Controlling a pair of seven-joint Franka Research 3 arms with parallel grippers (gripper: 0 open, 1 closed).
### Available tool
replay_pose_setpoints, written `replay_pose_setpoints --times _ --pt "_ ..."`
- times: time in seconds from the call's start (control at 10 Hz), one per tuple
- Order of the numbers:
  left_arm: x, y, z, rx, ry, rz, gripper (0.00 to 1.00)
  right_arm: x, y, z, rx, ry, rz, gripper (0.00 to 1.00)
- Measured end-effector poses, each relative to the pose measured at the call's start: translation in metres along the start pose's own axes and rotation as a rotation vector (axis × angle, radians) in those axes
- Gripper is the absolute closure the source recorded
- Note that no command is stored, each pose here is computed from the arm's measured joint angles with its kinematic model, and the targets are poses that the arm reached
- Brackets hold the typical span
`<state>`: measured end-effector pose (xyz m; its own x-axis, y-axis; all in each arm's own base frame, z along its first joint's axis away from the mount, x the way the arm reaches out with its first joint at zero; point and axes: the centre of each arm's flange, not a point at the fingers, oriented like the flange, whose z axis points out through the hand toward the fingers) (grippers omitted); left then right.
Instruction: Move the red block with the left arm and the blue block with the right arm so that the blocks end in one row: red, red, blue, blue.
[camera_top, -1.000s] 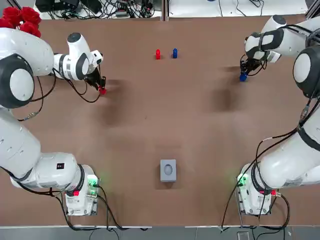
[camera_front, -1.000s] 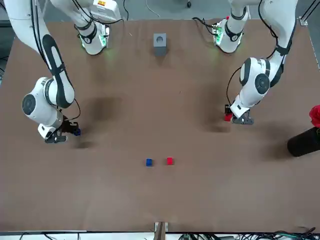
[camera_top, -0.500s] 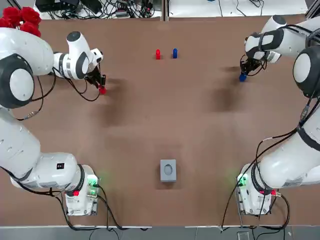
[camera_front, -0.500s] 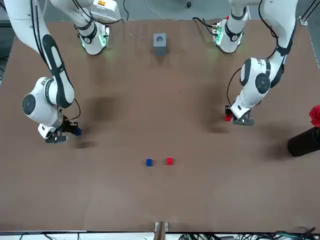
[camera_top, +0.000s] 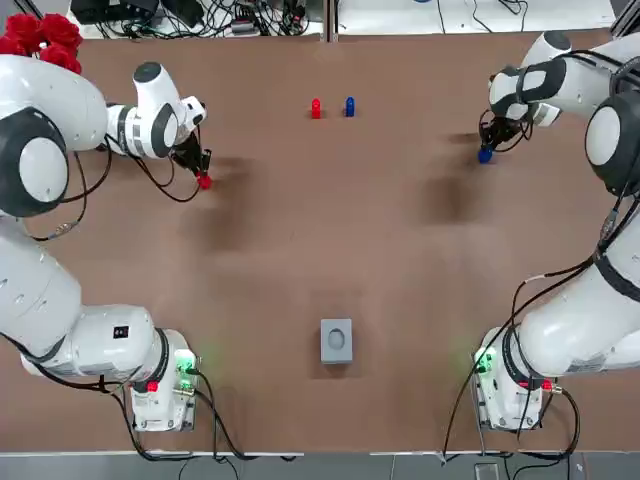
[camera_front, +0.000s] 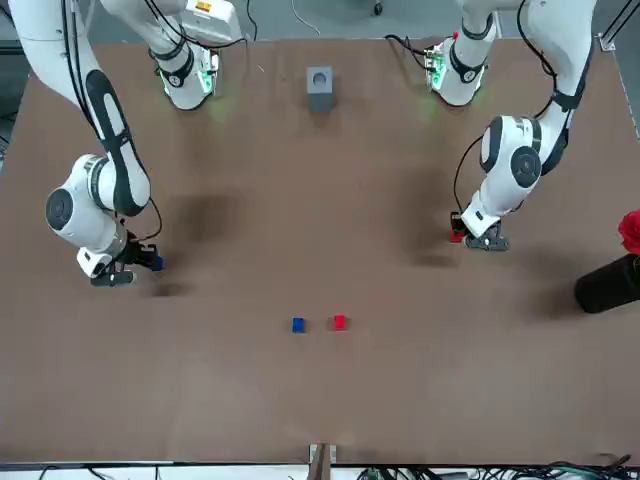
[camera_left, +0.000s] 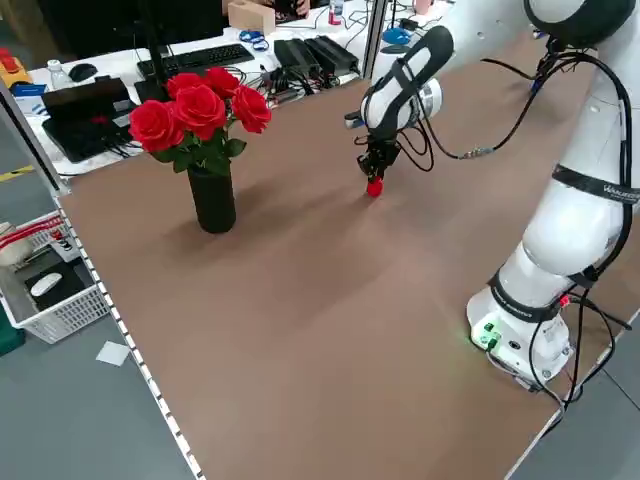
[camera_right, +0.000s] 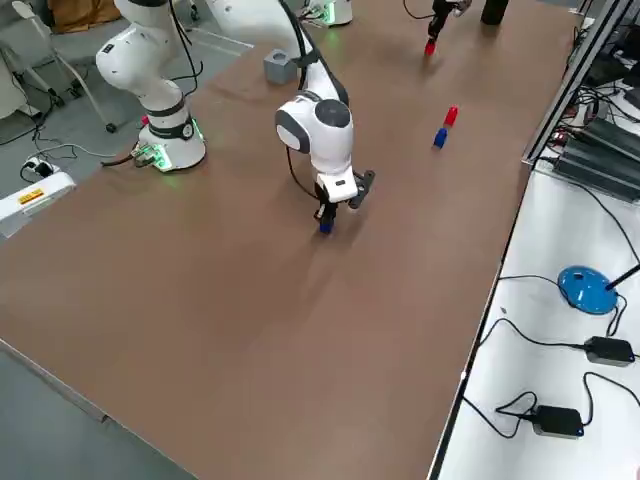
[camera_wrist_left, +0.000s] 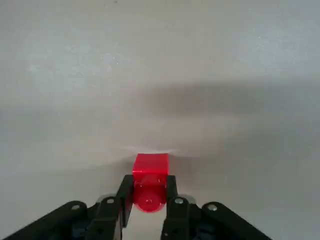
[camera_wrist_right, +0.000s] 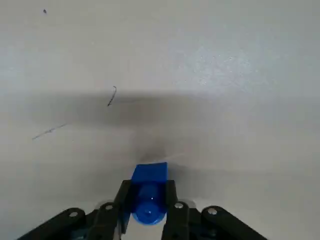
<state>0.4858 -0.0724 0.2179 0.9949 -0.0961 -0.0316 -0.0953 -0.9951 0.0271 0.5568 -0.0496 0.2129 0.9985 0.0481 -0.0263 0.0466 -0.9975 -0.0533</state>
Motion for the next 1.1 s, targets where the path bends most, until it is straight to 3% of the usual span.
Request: replay_pose_setpoints --times 1.1 --pt "0.039 0.021 -0.002 -0.023 0.039 0.03 0.7 0.041 -0.087 0.001 0.026 0.036 0.155 0.68"
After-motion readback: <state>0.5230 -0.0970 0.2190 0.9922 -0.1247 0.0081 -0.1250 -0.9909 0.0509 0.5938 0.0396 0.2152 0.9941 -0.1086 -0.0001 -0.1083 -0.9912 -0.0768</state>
